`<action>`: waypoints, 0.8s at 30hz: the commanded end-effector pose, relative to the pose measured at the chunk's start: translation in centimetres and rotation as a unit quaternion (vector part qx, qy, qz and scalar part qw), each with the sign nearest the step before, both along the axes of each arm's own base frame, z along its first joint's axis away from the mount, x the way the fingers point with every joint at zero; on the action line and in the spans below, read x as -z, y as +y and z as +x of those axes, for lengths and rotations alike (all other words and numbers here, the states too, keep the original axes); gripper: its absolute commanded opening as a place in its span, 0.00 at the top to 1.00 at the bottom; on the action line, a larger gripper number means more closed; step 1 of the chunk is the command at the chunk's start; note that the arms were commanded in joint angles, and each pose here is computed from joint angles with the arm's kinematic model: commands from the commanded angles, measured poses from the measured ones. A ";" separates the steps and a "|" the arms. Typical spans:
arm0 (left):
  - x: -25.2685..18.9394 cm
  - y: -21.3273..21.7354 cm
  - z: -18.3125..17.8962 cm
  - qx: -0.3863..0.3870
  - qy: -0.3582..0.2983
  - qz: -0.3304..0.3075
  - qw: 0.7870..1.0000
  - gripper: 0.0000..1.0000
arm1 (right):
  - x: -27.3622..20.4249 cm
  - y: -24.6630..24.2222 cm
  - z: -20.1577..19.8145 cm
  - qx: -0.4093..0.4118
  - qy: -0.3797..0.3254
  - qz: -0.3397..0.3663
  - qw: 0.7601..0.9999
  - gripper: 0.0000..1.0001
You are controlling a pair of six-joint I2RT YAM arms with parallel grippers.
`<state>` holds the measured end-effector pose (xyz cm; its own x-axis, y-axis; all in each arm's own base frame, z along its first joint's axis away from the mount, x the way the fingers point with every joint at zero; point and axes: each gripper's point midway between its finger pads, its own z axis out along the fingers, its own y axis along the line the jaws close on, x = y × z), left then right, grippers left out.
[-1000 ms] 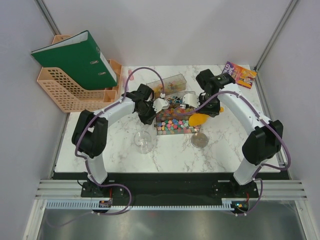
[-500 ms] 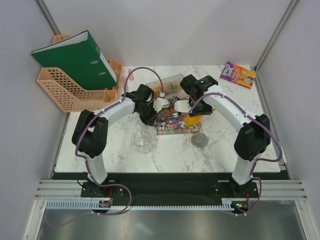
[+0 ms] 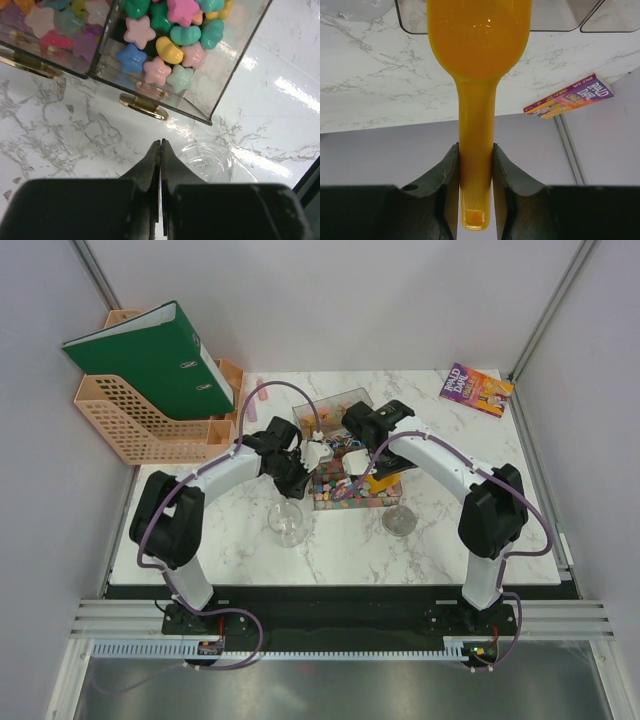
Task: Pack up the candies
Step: Scoop the fake candies from the storage box.
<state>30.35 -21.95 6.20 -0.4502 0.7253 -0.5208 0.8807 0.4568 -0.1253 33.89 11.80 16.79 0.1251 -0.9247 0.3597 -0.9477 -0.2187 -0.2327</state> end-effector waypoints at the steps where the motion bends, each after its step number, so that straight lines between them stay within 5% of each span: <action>1: -1.3 -0.1 0.1 -0.012 -0.025 -0.016 0.999 0.98 | 1.3 -0.2 -2.3 -0.003 0.059 -0.041 0.997 1.00; 24: -1.0 0.8 -1.7 -0.033 -0.024 -0.023 0.999 0.98 | 6.1 3.2 -3.8 0.073 0.085 -0.027 0.993 1.00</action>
<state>27.86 -20.73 5.38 -0.4773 0.7043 -0.5255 0.8644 0.4839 -0.1366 32.71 14.76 11.01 0.0489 -0.9206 0.3875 -0.9783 -0.1223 -0.1671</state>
